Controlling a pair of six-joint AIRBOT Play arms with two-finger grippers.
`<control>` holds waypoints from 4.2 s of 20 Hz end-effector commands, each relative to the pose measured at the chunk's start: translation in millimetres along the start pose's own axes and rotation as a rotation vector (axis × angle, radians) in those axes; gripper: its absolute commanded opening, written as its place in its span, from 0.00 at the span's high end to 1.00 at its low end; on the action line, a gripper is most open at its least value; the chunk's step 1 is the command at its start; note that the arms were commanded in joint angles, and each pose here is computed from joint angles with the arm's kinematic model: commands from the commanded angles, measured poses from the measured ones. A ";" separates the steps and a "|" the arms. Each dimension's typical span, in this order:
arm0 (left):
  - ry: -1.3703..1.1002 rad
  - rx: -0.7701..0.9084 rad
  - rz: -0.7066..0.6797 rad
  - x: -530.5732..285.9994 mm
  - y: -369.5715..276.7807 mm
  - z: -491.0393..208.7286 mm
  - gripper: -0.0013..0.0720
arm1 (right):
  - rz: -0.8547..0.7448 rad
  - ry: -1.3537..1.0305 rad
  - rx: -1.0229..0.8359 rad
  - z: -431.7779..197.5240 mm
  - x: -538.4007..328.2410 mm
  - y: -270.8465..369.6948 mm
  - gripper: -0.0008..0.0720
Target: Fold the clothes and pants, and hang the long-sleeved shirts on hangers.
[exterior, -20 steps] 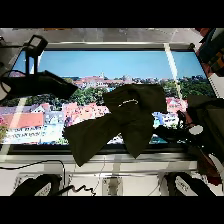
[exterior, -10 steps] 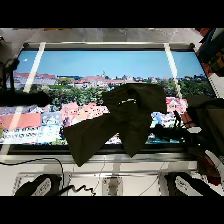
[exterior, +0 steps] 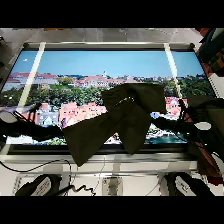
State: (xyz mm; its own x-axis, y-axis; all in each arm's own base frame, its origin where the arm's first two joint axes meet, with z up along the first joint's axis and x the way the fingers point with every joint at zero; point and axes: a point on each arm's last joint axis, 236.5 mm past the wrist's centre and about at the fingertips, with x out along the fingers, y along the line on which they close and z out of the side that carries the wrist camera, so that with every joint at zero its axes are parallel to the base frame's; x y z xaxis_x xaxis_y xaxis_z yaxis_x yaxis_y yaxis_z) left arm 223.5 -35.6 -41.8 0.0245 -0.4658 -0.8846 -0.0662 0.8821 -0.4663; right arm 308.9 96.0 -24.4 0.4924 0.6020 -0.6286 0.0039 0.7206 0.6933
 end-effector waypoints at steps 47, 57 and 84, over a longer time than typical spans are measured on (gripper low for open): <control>0.067 -0.040 0.716 -138.8 274.5 3.3 0.96 | -0.828 0.309 -0.061 -77.1 -195.0 -92.9 0.96; 0.123 -0.023 0.765 -135.4 300.7 -2.1 0.81 | -0.822 0.480 0.075 -125.3 -209.1 -80.2 0.66; -0.474 0.363 0.272 -38.8 -64.7 227.5 0.01 | -0.274 0.018 -0.507 167.6 94.3 73.0 0.09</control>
State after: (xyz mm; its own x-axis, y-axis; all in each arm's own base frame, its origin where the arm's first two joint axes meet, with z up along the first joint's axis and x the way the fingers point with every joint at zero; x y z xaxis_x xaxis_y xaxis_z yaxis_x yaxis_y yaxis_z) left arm 451.8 -32.8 17.9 0.4899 -0.1844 -0.8521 0.1555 0.9802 -0.1227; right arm 473.9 121.7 37.8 0.5172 0.4029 -0.7551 -0.2885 0.9127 0.2894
